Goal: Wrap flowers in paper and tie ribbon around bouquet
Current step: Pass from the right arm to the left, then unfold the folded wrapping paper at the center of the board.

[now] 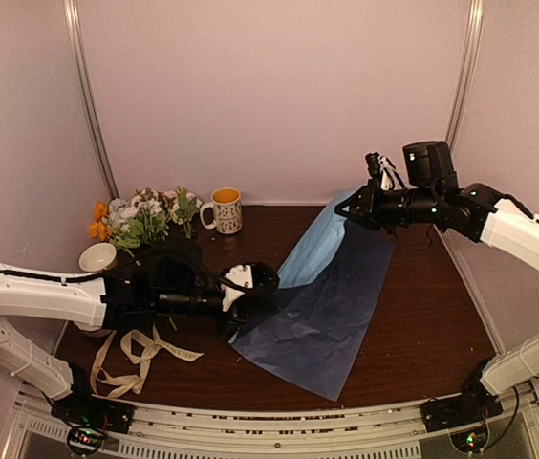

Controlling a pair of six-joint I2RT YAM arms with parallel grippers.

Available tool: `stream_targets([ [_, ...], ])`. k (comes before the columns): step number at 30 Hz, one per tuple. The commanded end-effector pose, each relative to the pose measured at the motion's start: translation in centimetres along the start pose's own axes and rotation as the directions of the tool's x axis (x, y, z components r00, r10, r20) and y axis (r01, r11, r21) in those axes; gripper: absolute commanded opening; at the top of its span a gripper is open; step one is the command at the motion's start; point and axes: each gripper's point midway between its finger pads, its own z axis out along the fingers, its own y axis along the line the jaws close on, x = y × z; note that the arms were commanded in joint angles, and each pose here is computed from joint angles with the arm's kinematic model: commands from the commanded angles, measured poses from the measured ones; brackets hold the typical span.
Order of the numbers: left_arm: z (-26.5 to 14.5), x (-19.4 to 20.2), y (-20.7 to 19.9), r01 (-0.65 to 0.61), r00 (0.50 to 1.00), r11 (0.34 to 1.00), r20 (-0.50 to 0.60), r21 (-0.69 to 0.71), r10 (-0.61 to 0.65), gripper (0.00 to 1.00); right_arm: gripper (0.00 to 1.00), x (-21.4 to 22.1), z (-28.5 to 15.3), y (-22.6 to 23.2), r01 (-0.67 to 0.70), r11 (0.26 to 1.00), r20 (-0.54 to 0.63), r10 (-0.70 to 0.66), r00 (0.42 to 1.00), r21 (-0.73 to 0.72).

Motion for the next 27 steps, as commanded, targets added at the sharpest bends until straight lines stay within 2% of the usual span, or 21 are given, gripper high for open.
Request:
stream_targets([
  [1, -1.2, -5.0, -3.3, 0.007, 0.988, 0.990, 0.153, 0.144, -0.029, 0.00, 0.16, -2.4, -6.1, 1.3, 0.124, 0.985, 0.114, -0.138, 0.984, 0.121],
  [3, -2.9, -7.0, -2.9, 0.057, 0.948, 0.990, 0.304, 0.130, -0.095, 0.00, 0.38, -2.4, -7.6, 0.5, 0.134, 0.975, 0.136, -0.159, 0.978, 0.176],
  [5, -4.9, -7.3, -1.0, 0.169, 0.895, 0.980, 0.400, 0.107, -0.198, 0.00, 0.53, -1.8, -8.5, -0.6, 0.140, 0.965, 0.134, -0.172, 0.976, 0.221],
  [8, -6.6, -5.9, 2.6, 0.363, 0.835, 0.930, 0.419, 0.066, -0.356, 0.00, 0.66, -0.9, -9.2, -2.5, 0.169, 0.937, 0.086, -0.204, 0.975, 0.305],
  [10, -7.5, -3.7, 5.6, 0.540, 0.756, 0.841, 0.437, 0.003, -0.487, 0.00, 0.70, -0.5, -9.3, -3.8, 0.185, 0.913, 0.057, -0.220, 0.974, 0.363],
  [12, -8.3, 0.2, 8.6, 0.716, 0.639, 0.695, 0.460, -0.064, -0.616, 0.00, 0.72, -0.2, -9.2, -4.6, 0.202, 0.898, 0.032, -0.232, 0.972, 0.391],
  [14, -9.0, 5.8, 10.8, 0.855, 0.507, 0.492, 0.465, -0.164, -0.726, 0.00, 0.74, 0.2, -8.9, -5.2, 0.214, 0.890, 0.014, -0.240, 0.971, 0.402],
  [16, -10.0, 12.1, 11.6, 0.911, 0.396, 0.276, 0.468, -0.305, -0.790, 0.00, 0.76, 0.6, -8.5, -5.9, 0.224, 0.883, -0.002, -0.245, 0.970, 0.412],
  [19, -11.7, 18.8, 10.6, 0.918, 0.294, 0.087, 0.517, -0.387, -0.804, 0.00, 0.80, 1.3, -7.8, -7.7, 0.236, 0.861, -0.039, -0.245, 0.969, 0.451],
  [20, -12.0, 19.9, 10.4, 0.919, 0.270, 0.052, 0.528, -0.391, -0.805, 0.00, 0.82, 1.5, -7.6, -8.7, 0.237, 0.850, -0.054, -0.240, 0.969, 0.471],
  [22, -12.1, 20.8, 10.3, 0.910, 0.266, 0.032, 0.524, -0.412, -0.809, 0.00, 0.84, 2.0, -7.2, -11.2, 0.225, 0.821, -0.081, -0.215, 0.973, 0.525],
  [27, -11.0, 20.8, 10.4, 0.876, 0.326, 0.093, 0.440, -0.473, -0.837, 0.00, 0.86, 3.8, -6.4, -18.6, 0.163, 0.749, -0.142, -0.093, 0.985, 0.643],
])
